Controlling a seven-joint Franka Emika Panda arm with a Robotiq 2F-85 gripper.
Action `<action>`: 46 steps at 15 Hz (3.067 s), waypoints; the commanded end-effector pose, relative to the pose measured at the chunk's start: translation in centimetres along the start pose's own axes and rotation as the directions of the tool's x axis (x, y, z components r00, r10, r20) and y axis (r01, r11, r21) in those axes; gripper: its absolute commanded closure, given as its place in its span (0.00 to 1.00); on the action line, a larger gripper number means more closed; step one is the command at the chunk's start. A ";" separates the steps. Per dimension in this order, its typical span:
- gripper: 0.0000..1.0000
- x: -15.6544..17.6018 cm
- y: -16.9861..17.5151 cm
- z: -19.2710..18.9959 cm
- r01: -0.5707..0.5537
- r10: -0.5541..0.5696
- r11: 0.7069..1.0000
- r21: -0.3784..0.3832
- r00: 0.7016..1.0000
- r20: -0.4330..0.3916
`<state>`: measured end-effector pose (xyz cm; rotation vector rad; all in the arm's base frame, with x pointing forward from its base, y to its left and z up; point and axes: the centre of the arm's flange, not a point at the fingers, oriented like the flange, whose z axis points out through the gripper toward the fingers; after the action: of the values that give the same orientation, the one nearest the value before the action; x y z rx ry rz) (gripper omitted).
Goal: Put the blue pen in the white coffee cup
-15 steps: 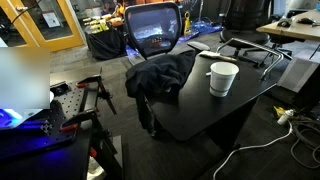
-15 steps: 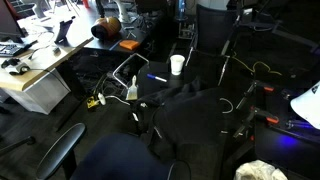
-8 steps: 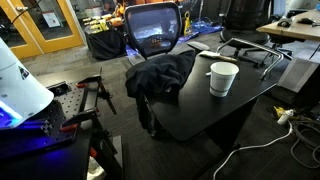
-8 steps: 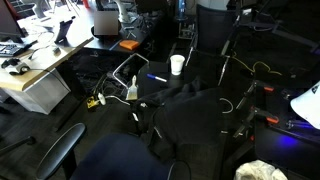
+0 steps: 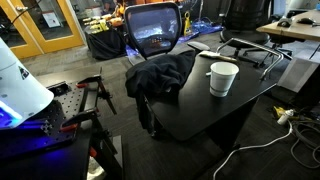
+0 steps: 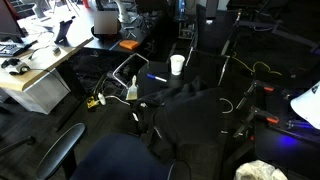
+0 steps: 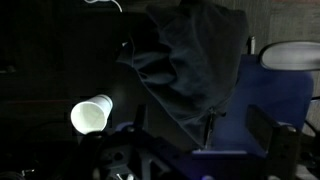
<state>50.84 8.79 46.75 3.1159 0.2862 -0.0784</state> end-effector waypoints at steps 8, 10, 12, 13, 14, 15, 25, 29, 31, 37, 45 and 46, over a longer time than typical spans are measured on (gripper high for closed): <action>0.00 9.9 7.3 9.2 -0.122 0.113 0.992 -0.025 0.964 -0.239; 0.00 11.1 8.3 11.4 -0.132 0.120 0.991 -0.022 0.953 -0.279; 0.00 12.2 9.0 13.4 -0.142 0.127 0.990 -0.027 0.943 -0.308; 0.00 12.6 9.2 14.3 -0.145 0.129 0.989 -0.028 0.940 -0.317; 0.00 13.1 9.4 15.1 -0.148 0.130 0.988 -0.031 0.937 -0.324; 0.00 13.4 9.5 15.9 -0.148 0.130 0.988 -0.032 0.936 -0.327; 0.00 13.8 9.6 18.7 -0.141 0.129 0.990 -0.017 0.945 -0.301; 0.00 14.5 9.8 19.0 -0.143 0.131 0.989 -0.019 0.943 -0.305; 0.00 15.3 10.0 19.7 -0.142 0.130 0.990 -0.019 0.943 -0.306; 0.00 18.1 10.5 23.6 -0.140 0.128 0.990 -0.021 0.948 -0.292; 0.00 21.4 11.1 28.8 -0.136 0.121 0.990 -0.035 0.954 -0.274; 0.00 21.7 11.2 29.6 -0.135 0.120 0.990 -0.037 0.955 -0.271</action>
<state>70.46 1.40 17.83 3.0910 0.0734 0.3343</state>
